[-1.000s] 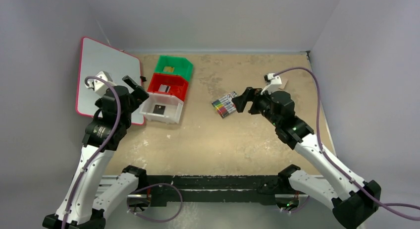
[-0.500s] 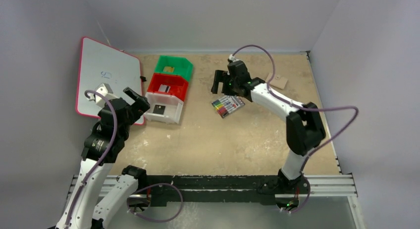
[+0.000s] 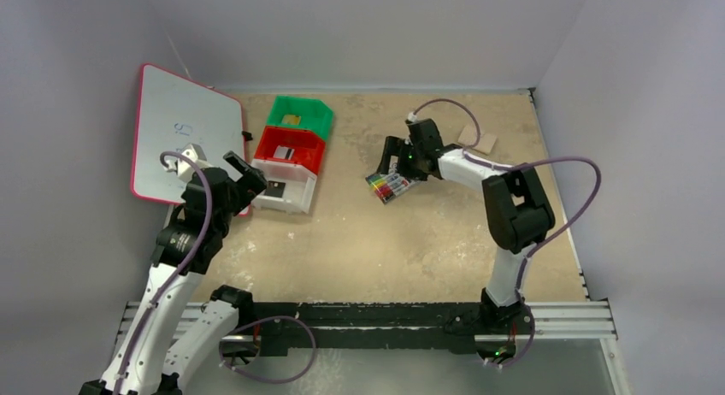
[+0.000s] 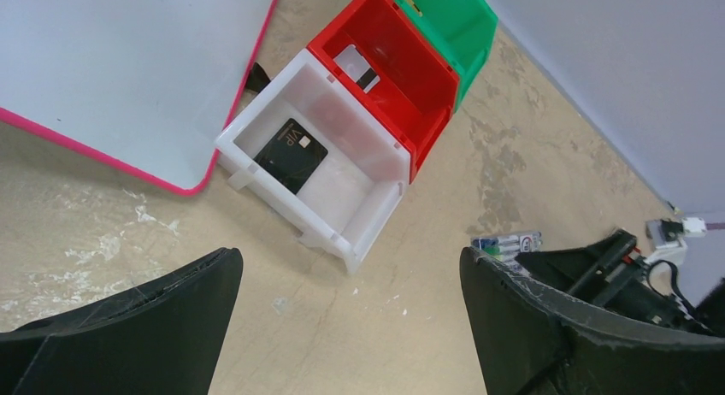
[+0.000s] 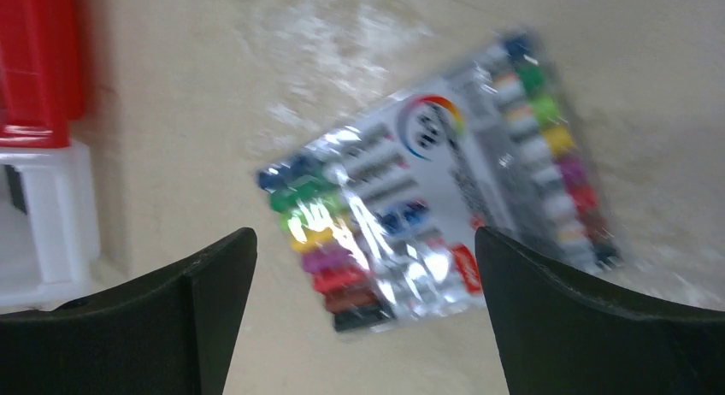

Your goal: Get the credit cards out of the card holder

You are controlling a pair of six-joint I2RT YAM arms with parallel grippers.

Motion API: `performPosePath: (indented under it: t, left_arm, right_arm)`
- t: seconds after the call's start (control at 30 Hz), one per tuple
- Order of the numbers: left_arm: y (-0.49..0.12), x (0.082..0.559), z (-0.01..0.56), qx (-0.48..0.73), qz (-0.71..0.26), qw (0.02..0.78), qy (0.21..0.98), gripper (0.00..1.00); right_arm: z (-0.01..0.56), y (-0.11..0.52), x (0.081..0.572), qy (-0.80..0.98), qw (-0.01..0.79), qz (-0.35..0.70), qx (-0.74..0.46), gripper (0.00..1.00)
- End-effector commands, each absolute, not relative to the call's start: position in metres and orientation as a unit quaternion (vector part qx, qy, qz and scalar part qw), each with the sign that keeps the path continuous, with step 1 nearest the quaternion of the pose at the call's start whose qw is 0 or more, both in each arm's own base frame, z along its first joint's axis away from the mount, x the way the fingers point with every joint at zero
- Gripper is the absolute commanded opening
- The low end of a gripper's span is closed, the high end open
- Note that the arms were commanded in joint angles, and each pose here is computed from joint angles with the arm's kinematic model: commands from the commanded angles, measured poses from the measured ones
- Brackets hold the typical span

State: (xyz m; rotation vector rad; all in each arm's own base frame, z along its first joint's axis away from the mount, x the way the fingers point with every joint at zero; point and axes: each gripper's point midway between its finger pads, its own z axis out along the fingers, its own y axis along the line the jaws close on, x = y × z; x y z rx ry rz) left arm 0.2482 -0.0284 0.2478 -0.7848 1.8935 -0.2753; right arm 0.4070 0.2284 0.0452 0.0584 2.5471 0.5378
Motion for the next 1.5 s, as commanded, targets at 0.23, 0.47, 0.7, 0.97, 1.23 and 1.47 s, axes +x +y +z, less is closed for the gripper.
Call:
performPosePath:
  t: [0.23,0.47,0.7,0.97,1.23,1.47]
  left_arm:
    - [-0.038,0.261,0.242,-0.283,-0.113,0.506,0.807,0.99]
    - [-0.025,0.258,0.238,-0.247,-0.064,0.520,0.815,0.99]
    - [0.014,0.246,0.240,-0.271,0.015,0.573,0.774,1.00]
    - [0.023,0.239,0.243,-0.278,0.016,0.604,0.747,1.00]
    - [0.028,0.234,0.238,-0.266,0.038,0.596,0.757,1.00]
    - [0.023,0.238,0.230,-0.252,0.040,0.580,0.774,1.00]
  right_arm:
    - [0.030,0.094,0.337,0.934,0.240,0.095,0.246,1.00]
    - [0.127,0.078,0.358,0.876,0.388,0.112,0.263,1.00]
    - [0.150,0.177,0.391,0.888,0.373,0.233,0.136,1.00]
    - [0.063,0.195,0.380,0.941,0.270,0.170,0.114,1.00]
    - [0.030,0.128,0.340,0.943,0.239,0.066,0.220,1.00]
    - [0.031,0.030,0.308,0.906,0.253,-0.006,0.340,1.00]
